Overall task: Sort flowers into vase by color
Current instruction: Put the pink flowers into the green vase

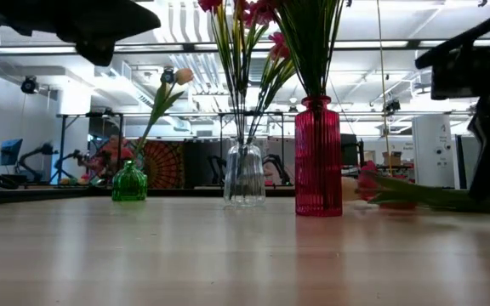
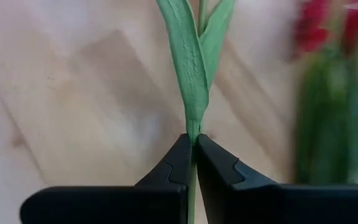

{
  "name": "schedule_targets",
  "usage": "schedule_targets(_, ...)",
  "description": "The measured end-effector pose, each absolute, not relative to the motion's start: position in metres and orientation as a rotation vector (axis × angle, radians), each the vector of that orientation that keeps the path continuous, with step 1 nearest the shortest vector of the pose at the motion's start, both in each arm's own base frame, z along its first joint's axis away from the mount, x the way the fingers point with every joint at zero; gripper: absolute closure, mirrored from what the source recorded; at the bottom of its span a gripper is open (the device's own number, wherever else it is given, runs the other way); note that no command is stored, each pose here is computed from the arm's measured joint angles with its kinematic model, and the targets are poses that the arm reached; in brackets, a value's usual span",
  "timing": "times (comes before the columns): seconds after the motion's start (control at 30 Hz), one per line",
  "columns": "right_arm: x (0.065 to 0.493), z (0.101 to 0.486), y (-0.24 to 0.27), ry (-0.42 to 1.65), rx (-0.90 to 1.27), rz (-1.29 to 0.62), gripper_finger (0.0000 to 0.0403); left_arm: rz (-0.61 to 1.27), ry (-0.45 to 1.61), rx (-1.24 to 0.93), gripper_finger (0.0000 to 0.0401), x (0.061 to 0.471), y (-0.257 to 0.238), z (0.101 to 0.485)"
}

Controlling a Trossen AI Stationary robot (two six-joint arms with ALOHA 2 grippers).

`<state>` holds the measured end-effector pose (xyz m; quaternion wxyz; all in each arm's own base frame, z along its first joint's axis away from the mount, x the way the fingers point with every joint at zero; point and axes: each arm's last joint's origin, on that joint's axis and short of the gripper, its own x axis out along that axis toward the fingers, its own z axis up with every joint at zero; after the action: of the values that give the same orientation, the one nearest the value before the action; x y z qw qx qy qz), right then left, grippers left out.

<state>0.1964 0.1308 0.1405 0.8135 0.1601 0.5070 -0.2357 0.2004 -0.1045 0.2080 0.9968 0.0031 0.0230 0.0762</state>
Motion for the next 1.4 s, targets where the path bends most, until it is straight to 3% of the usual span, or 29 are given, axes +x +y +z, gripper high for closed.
schedule_targets(0.27, 0.181, 0.173, 0.120, 1.028, 0.415, -0.493, 0.0390, 0.154, 0.045, -0.055, 0.0386, 0.202, -0.106, 0.207)
schedule_targets(0.6, 0.159, 0.219, 0.104, 0.619, 0.429, -0.566, 0.0390, 0.162, 0.018, -0.108, 0.0285, 0.205, -0.107, 0.209)
schedule_targets(0.97, 0.147, 0.268, 0.085, 0.158, 0.101, -0.721, 0.0390, 0.165, -0.108, -0.006, 0.0202, 0.212, -0.112, 0.239)
schedule_targets(1.23, 0.160, 0.337, 0.095, 0.078, -0.108, -0.697, 0.0390, 0.088, -0.189, 0.102, 0.0191, 0.222, -0.121, 0.275)
schedule_targets(1.4, 0.158, 0.386, 0.100, -0.002, -0.170, -0.543, 0.0390, 0.004, -0.218, 0.119, 0.0191, 0.227, -0.126, 0.291)
